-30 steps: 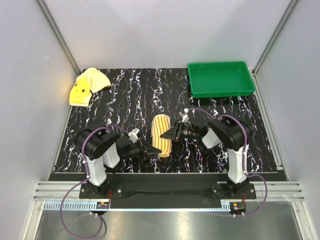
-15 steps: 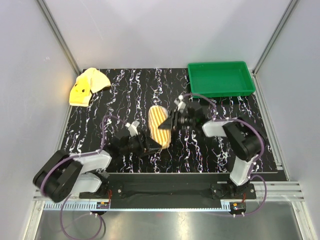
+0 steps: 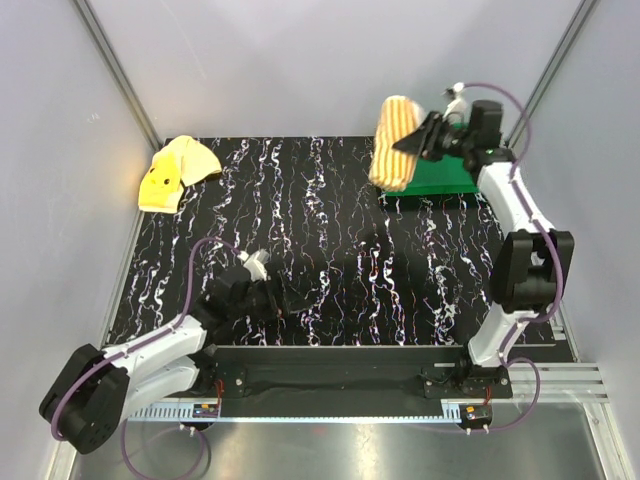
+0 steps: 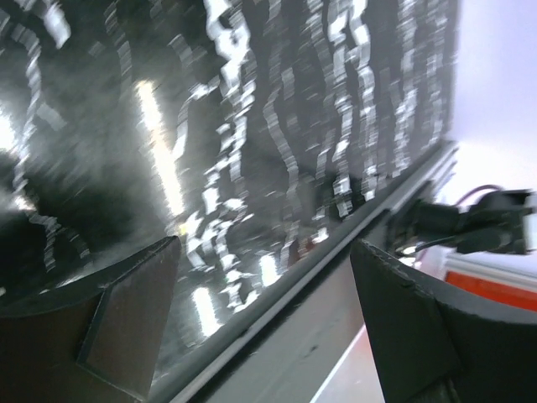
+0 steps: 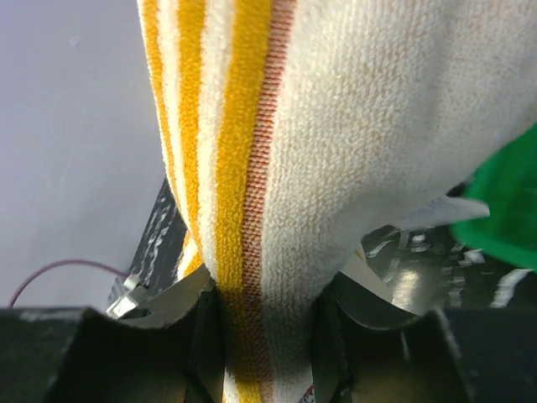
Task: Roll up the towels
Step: Place the rolled towel into the container
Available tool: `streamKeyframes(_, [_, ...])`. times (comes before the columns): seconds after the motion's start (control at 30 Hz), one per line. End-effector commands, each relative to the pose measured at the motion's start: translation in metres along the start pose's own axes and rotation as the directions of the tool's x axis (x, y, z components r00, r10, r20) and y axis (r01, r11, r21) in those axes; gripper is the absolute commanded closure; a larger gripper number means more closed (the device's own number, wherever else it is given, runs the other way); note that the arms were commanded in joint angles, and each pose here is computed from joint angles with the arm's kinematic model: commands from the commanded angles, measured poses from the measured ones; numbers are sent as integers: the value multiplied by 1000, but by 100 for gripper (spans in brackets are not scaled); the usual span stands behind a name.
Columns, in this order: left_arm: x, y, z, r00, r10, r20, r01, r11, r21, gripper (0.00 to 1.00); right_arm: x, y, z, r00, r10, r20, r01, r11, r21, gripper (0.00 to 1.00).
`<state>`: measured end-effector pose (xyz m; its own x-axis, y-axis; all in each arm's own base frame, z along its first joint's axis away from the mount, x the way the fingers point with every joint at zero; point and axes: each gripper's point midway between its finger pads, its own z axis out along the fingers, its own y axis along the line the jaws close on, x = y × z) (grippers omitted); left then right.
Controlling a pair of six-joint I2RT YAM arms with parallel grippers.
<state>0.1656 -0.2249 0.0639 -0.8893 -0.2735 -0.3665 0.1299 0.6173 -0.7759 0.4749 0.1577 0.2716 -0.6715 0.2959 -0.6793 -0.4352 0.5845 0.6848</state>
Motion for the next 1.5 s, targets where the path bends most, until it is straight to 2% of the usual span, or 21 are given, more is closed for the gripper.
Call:
streamKeyframes(0.0, [1, 12, 3, 998, 58, 13, -58, 998, -24, 14, -28, -37, -17, 1000, 14, -7, -14, 1000, 27, 64])
streamKeyframes(0.07, [5, 20, 4, 997, 72, 4, -72, 997, -38, 14, -43, -58, -11, 999, -5, -34, 7, 998, 60, 63])
streamKeyframes(0.1, [5, 22, 5, 996, 86, 8, -86, 996, -39, 14, -31, -87, -5, 996, 34, -83, -25, 994, 104, 63])
streamKeyframes(0.13, [9, 28, 5, 996, 87, 4, -87, 995, -51, 14, -57, -83, -7, 998, -24, -52, 29, 994, 108, 63])
streamKeyframes(0.17, [11, 32, 6, 996, 90, 2, -90, 994, -55, 14, -61, -92, -6, 998, -26, -56, 33, 992, 125, 62])
streamKeyframes(0.2, [11, 33, 8, 996, 92, 4, -92, 995, -46, 14, -52, -124, -2, 996, 28, -86, -14, 987, 163, 62])
streamKeyframes(0.23, [13, 35, 9, 996, 90, 4, -90, 995, -47, 14, -76, -121, -6, 999, -17, -47, 25, 986, 163, 62])
streamKeyframes(0.37, [14, 39, 14, 995, 102, -11, -103, 993, -54, 14, -89, -175, -12, 999, 38, -13, -35, 979, 200, 60])
streamKeyframes(0.5, [15, 43, 18, 994, 105, -26, -106, 993, -60, 14, -76, -233, -15, 993, 120, 11, -119, 971, 208, 58])
streamKeyframes(0.6, [16, 44, 21, 994, 100, -39, -102, 992, -68, 14, -61, -271, -22, 990, 143, 2, -138, 951, 275, 57])
streamKeyframes(0.67, [16, 45, 22, 995, 96, -41, -99, 992, -73, 15, -56, -286, -25, 991, 136, -5, -127, 939, 319, 56])
streamKeyframes(0.87, [13, 46, 24, 996, 88, -31, -91, 992, -86, 14, -34, -346, -36, 994, 109, -30, -77, 842, 534, 53])
streamKeyframes(0.97, [13, 48, 25, 996, 83, -34, -86, 992, -97, 15, -42, -360, -42, 995, 95, 14, -88, 842, 533, 52])
streamKeyframes(1.03, [11, 48, 26, 996, 82, -33, -85, 991, -100, 15, -46, -362, -43, 994, 100, 41, -107, 857, 504, 51])
streamKeyframes(1.1, [12, 49, 27, 996, 79, -38, -82, 991, -105, 15, -58, -338, -36, 994, 90, 61, -105, 934, 341, 50])
streamKeyframes(1.2, [10, 49, 28, 996, 78, -35, -82, 990, -112, 15, -70, -286, -25, 995, 87, 49, -90, 994, 56, 50])
streamKeyframes(1.27, [9, 50, 29, 997, 76, -33, -80, 990, -116, 15, -83, -253, -26, 994, 97, 50, -90, 989, -115, 50])
streamKeyframes(1.37, [8, 50, 30, 997, 77, -33, -80, 990, -119, 15, -84, -211, -17, 995, 99, -6, -97, 952, -289, 51])
streamKeyframes(1.47, [8, 51, 31, 997, 74, -31, -77, 989, -124, 15, -78, -188, -4, 994, 87, -62, -104, 924, -368, 50])
